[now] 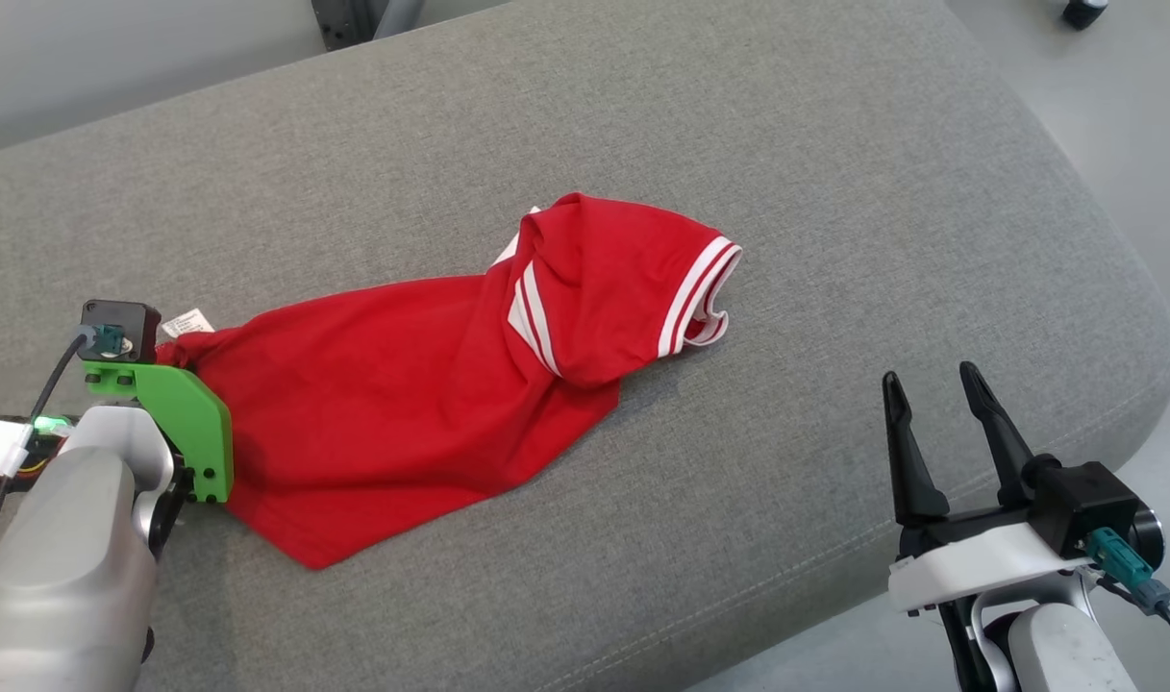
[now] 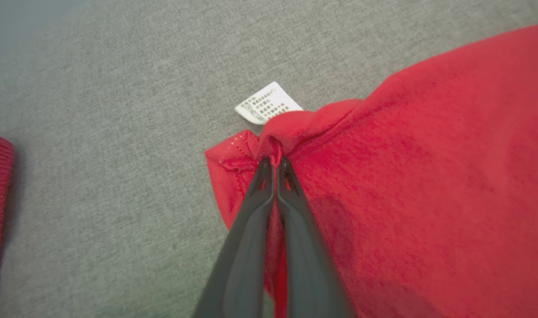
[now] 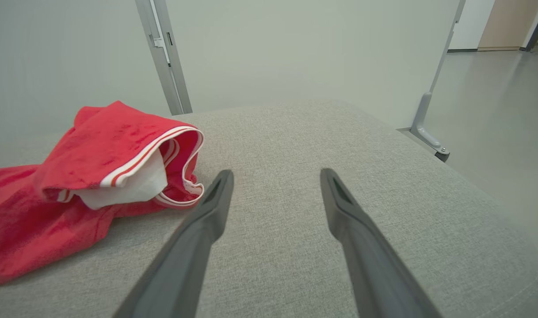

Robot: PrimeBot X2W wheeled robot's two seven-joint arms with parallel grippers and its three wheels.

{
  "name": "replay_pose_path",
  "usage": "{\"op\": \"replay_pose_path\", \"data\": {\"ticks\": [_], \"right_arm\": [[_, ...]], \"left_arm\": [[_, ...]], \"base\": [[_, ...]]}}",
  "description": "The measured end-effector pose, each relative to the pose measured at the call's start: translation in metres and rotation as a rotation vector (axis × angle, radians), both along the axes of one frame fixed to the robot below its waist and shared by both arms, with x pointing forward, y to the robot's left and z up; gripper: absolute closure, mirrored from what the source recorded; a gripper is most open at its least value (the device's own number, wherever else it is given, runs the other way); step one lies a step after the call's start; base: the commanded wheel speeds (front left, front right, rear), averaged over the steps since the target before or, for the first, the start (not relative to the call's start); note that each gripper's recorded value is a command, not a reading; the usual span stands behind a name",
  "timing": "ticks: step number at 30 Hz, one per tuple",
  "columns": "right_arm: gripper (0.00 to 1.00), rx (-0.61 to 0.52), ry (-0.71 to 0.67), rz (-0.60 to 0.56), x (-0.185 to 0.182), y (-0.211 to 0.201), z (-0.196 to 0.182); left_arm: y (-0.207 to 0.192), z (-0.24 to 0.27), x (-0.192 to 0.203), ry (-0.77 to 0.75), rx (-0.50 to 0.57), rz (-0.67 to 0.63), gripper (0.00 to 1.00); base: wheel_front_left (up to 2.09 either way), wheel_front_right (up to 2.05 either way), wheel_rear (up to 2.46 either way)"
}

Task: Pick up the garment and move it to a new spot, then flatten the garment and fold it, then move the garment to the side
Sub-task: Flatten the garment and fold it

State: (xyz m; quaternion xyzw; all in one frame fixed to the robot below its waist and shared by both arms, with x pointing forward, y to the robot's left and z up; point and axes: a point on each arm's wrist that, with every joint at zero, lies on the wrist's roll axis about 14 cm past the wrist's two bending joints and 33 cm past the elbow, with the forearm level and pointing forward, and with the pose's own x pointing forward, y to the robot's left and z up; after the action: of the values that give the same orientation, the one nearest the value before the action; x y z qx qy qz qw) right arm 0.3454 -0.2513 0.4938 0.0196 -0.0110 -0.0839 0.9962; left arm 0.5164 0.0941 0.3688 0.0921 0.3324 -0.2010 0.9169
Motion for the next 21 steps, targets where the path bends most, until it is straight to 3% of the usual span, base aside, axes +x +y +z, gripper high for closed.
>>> {"op": "replay_pose_path", "data": {"ticks": [6,15,21], "right_arm": [[0.0,0.007,-0.009,0.024,0.002,0.007,0.002],[0.0,0.009,-0.025,0.042,-0.002,0.014,0.006],[0.0,0.009,-0.039,0.036,-0.008,0.012,0.011]], "left_arm": [[-0.001,0.033,0.016,-0.133,-0.093,0.035,1.0],[-0.027,0.151,0.062,-0.505,-0.233,0.053,1.0],[-0.047,0.234,0.071,-0.761,-0.319,0.038,1.0]], "base": [[0.0,0.0,0.0],[0.0,0.0,0.0],[0.0,0.0,0.0]]}}
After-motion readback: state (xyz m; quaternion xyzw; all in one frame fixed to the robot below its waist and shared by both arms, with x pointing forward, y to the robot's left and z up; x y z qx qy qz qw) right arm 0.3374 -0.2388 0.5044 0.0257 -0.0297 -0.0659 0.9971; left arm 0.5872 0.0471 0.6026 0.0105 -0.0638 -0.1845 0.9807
